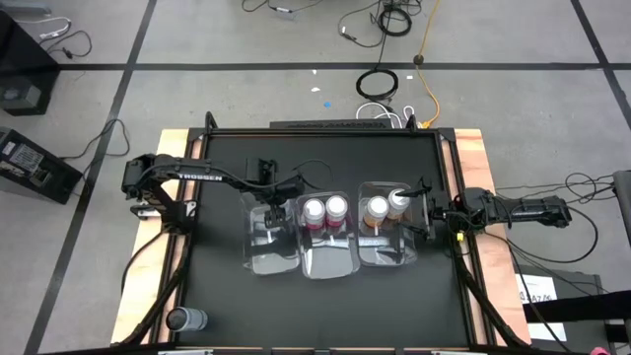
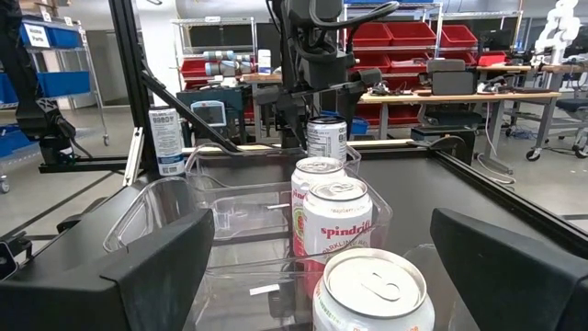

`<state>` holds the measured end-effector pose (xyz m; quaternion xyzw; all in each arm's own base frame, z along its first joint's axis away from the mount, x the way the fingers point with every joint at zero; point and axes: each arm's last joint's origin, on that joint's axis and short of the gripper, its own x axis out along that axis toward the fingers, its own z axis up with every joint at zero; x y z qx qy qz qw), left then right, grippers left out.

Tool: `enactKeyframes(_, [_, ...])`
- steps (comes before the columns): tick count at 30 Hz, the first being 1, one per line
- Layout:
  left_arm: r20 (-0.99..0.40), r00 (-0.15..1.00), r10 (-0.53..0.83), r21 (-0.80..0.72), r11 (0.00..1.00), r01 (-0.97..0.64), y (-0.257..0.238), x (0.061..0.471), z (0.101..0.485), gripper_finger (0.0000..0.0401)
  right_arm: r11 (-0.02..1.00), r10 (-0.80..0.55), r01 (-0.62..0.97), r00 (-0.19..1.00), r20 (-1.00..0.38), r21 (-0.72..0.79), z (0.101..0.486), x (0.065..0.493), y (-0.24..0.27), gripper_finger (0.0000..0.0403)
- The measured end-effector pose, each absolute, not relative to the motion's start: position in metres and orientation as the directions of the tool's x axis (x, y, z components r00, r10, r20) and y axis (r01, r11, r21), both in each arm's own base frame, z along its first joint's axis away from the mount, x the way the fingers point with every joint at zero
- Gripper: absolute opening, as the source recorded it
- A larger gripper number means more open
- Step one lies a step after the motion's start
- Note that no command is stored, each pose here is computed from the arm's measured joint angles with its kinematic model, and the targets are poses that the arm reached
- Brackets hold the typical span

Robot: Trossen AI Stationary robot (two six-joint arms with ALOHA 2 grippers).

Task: Sort soda cans
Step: Put the right white soda can into the left transparent bin

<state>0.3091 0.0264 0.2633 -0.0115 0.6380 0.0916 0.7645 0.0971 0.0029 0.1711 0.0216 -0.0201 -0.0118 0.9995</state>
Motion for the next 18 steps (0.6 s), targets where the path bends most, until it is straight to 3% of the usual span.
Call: enactKeyframes(18, [-0.976, 0.17, 0.138, 0.111, 0.981, -0.16, 0.0258, 0.3092, 0.2637, 0.032, 0.999, -0.025, 0.023, 0.999, 0.04, 0.044, 0.1711, 0.0971, 0.0029, 0.0398])
